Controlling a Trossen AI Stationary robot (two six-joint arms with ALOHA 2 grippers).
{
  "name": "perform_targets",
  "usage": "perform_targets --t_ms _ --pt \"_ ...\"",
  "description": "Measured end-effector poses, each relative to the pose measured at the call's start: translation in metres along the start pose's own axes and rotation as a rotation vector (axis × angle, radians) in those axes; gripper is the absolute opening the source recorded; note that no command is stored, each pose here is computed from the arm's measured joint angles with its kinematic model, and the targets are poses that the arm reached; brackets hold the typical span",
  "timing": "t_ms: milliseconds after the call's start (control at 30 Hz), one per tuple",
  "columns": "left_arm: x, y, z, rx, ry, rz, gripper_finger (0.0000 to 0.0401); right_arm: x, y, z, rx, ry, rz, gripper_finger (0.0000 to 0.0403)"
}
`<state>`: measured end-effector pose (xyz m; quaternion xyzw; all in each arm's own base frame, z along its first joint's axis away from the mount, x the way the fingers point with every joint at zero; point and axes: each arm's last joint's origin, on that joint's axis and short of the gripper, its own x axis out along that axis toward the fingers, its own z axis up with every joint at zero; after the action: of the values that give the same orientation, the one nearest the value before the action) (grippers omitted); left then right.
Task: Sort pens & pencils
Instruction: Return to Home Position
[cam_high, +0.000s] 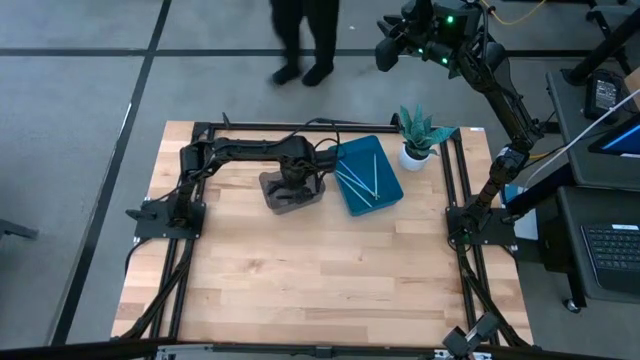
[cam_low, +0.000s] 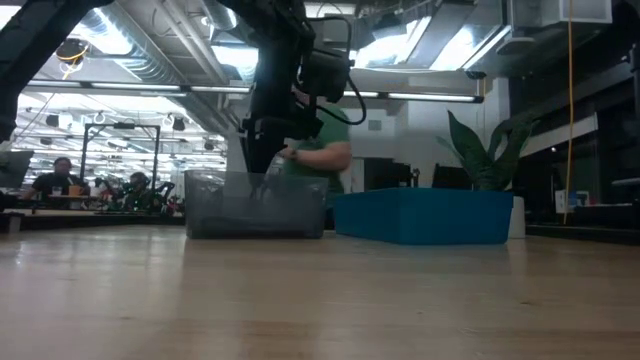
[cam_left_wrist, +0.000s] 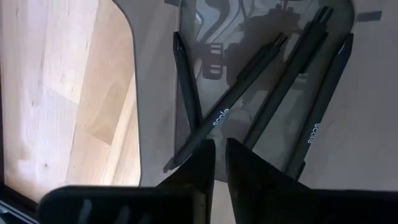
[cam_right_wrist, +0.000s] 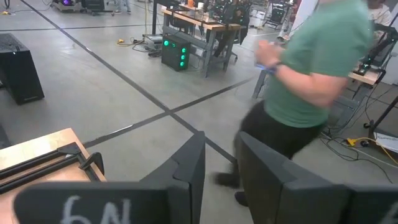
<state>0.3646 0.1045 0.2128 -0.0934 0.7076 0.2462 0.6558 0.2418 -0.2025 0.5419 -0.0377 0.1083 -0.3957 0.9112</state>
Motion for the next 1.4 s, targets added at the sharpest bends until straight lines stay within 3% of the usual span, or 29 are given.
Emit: perform_targets --t_ms 300,633,767,933,1233,1400 --pt "-0.003 0.001 -0.001 0.000 0.010 -0.004 0.0031 0.000 0.000 0.000 0.000 0.000 0.000 0.0094" --pt "-0.063 0.012 -0.006 -0.020 0.007 0.004 0.0031 0.000 0.000 -0.001 -0.001 0.006 0.001 0.0094" --pt "-0.081 0.003 -0.011 -0.014 -0.023 -0.022 0.0030 0.000 0.000 -0.003 -0.005 0.034 0.005 0.0094" --pt "-0.109 -0.003 -0.035 -0.036 -0.084 -0.073 0.0030 0.000 0.001 -0.005 -0.013 0.056 0.007 0.0094" --pt "-0.162 0.005 -0.083 -0.258 -0.252 -0.132 0.0030 0.000 0.001 -0.005 -0.013 0.052 0.007 0.0094" --pt "-0.195 0.015 -0.108 -0.364 -0.492 -0.117 0.0030 0.000 0.001 -0.005 -0.013 0.048 0.021 0.0094"
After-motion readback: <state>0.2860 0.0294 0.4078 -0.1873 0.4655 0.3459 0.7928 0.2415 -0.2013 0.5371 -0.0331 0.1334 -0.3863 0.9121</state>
